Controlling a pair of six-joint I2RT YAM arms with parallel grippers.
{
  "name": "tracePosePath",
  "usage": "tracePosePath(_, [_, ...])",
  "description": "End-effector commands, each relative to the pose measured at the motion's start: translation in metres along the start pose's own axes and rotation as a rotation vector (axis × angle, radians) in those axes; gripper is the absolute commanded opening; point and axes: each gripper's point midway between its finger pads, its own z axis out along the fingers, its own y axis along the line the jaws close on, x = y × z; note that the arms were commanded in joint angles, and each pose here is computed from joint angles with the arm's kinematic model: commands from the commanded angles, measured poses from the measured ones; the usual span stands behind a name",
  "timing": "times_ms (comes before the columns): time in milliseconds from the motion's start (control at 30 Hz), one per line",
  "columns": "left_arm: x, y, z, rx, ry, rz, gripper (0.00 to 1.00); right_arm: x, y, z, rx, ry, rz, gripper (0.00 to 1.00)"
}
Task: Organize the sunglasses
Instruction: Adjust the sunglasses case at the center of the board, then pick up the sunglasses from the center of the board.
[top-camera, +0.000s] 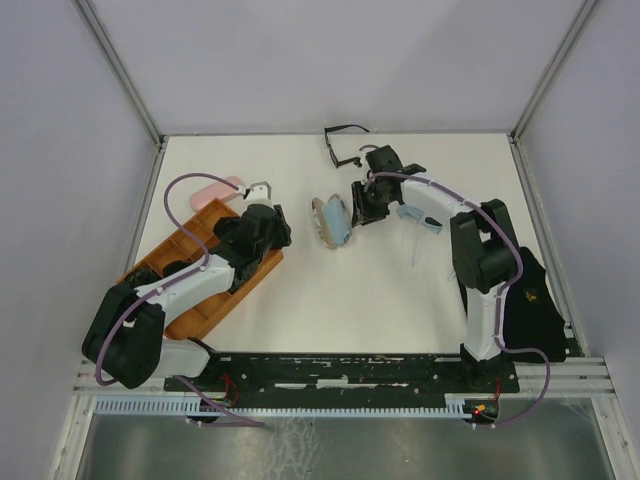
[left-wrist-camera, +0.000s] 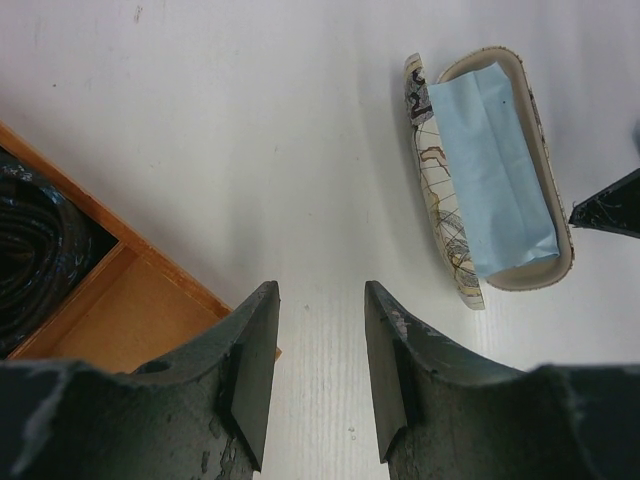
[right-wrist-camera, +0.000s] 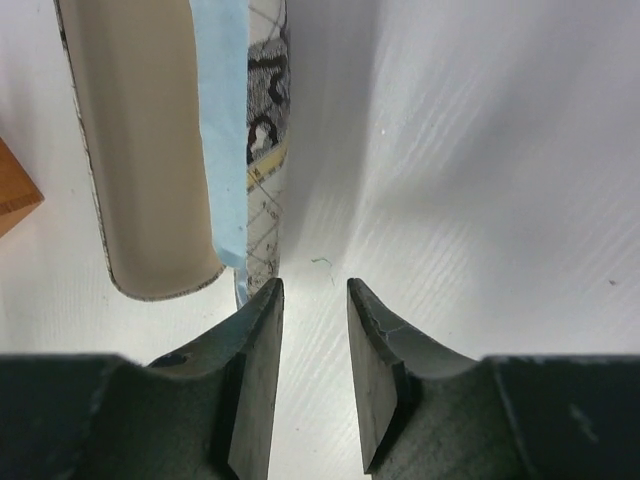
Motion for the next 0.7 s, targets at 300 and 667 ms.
tracePosePath(300, [-0.027, -0.016, -0.006, 0.049, -0.055, -0.05, 0.47, -0.018, -0.049, -0.099, 0.319, -0.427, 0.102, 0.51])
tracePosePath(667, [-0.025, -0.017, -0.016, 0.068, -0.036, -0.051, 0.47, 0.017, -0.113, -0.112, 0.521, -0.456, 0.274, 0.6])
